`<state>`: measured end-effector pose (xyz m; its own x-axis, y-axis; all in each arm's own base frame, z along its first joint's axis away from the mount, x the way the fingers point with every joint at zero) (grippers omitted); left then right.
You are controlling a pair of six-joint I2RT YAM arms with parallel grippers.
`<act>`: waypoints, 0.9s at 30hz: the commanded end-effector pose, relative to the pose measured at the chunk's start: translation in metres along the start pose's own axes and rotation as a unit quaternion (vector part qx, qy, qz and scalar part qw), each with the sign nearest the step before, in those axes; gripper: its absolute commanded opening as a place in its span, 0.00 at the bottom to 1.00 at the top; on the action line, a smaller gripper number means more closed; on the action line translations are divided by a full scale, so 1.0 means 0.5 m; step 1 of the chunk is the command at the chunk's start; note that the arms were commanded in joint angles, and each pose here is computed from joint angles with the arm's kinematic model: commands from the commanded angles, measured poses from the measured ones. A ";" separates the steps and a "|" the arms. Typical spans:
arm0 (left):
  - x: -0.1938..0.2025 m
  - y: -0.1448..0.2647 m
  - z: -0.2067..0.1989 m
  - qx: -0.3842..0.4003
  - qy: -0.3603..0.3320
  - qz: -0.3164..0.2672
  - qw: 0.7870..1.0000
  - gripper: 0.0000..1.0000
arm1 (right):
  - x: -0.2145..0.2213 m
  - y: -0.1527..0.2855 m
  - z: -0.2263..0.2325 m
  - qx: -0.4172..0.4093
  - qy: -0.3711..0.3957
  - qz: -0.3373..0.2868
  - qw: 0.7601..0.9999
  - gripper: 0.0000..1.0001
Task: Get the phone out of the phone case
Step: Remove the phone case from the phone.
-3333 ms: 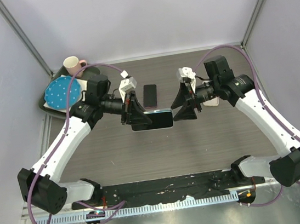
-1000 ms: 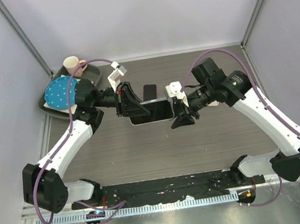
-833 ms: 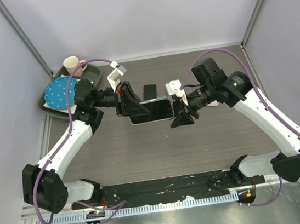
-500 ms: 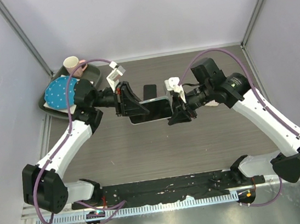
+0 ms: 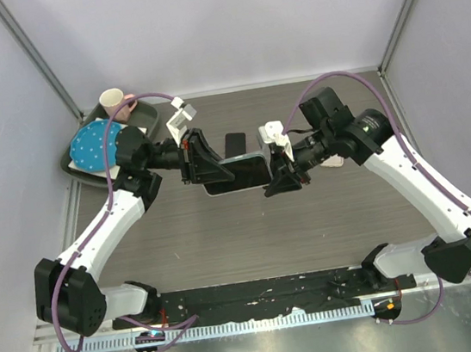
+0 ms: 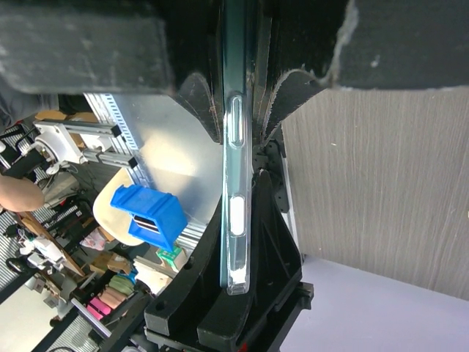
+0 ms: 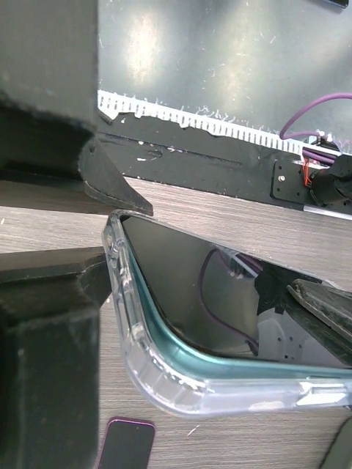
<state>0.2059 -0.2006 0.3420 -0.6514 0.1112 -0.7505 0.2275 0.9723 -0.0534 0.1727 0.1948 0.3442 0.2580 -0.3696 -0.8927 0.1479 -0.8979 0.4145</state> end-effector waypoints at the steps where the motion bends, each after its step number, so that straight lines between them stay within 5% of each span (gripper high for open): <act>1: 0.014 -0.024 0.030 -0.010 0.034 -0.012 0.999 0.00 | -0.114 0.010 -0.038 -0.002 0.141 -0.098 0.985 0.07; 27: 0.028 -0.046 0.046 0.011 0.065 0.012 0.998 0.00 | -0.168 -0.032 0.017 -0.126 0.222 -0.146 0.956 0.01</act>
<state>0.1941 -0.2051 0.3423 -0.6082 0.1961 -0.7692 0.3515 0.9353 -0.0395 0.1516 0.2022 0.3583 0.3604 -0.3384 -0.8692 0.3618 -0.8082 0.4647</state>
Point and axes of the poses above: each gripper's point midway between its finger pads, its own y axis back along the fingers, its own z axis along the line the jaws close on, x = y × z, the point moved 8 cm from there along y, back along the fingers, and after that the axes turned 13 degrees about y, right-handed, at the moved point
